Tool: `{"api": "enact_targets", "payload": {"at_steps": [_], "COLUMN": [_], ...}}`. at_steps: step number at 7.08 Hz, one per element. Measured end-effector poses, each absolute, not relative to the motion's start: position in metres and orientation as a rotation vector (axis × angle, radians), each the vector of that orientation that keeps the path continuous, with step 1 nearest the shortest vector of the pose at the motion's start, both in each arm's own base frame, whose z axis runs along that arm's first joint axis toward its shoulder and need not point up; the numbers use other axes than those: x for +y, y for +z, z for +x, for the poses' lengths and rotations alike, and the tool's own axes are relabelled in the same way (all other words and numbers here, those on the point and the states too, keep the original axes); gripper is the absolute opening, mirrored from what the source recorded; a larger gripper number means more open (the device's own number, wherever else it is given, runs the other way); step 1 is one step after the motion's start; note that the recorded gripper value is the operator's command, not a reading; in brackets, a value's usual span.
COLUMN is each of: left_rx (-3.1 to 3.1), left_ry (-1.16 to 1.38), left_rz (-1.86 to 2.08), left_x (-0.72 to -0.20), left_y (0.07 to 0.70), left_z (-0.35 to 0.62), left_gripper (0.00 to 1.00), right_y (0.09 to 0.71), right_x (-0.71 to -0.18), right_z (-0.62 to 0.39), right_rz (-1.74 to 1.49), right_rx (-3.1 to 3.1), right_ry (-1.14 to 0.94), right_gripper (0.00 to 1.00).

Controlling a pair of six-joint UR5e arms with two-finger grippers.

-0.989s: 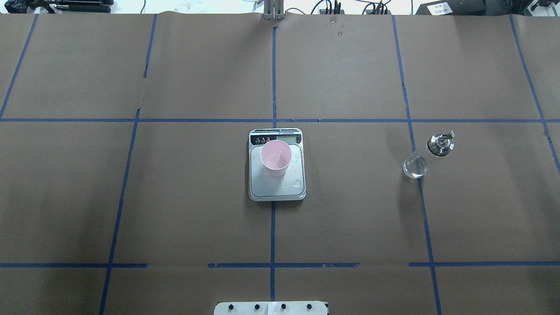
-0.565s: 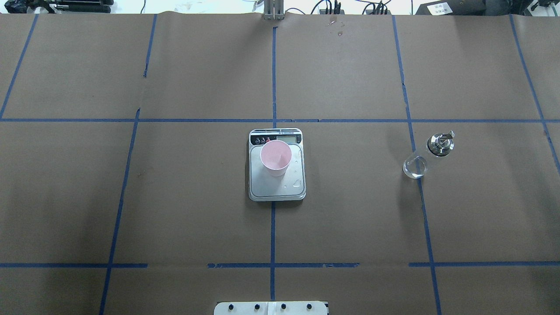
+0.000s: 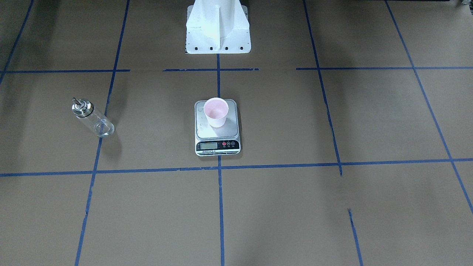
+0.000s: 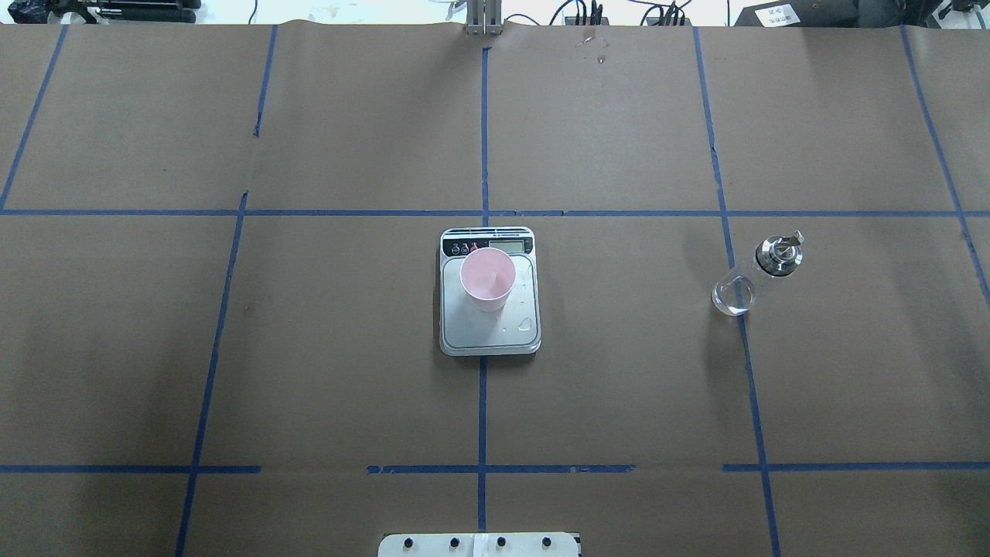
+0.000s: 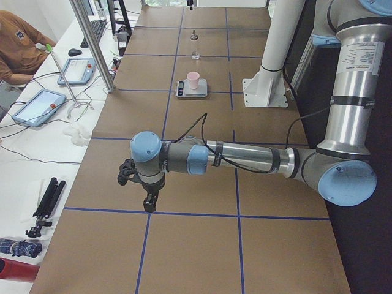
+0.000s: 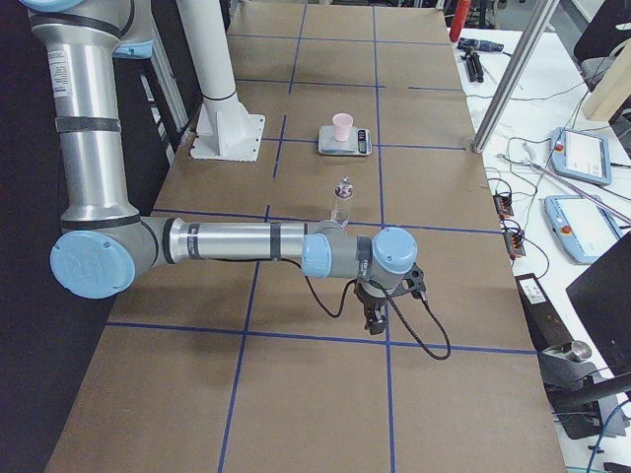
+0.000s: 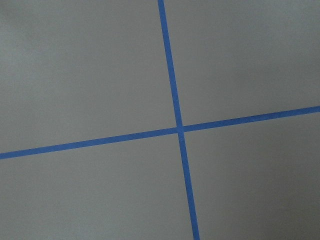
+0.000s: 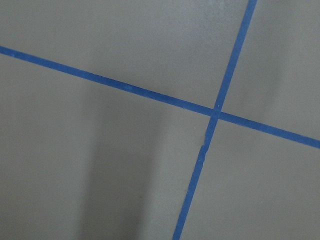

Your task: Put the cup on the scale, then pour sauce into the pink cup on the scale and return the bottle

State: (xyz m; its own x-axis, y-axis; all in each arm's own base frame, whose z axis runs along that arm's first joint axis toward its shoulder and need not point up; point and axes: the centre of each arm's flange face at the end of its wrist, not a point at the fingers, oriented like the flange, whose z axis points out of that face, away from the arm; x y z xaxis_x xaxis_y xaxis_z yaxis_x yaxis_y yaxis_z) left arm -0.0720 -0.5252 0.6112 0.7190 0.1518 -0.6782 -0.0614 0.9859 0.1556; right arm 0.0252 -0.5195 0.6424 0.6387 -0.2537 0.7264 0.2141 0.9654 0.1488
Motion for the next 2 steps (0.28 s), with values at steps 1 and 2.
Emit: {"api": "enact_targets", "payload": {"at_steps": [1,2], "left_rx": [0.759,0.759], "left_ry": [0.118,0.119], "left_rz": [0.124,0.124], "left_x": [-0.5251,-0.5251], "left_y": [0.6117,0.6118], "left_z": [-0.0719,-0.0716], "left_gripper": [1.00,1.00], "right_y": [0.6422,0.6419], "right_x": [-0.5190,-0.5188], "right_z": [0.0240,0.0234], "right_rz": [0.024,0.006], "right_rx": [-0.855,-0.864], "right_ry": [-0.209,-0.168], "right_gripper": [1.00,1.00]}}
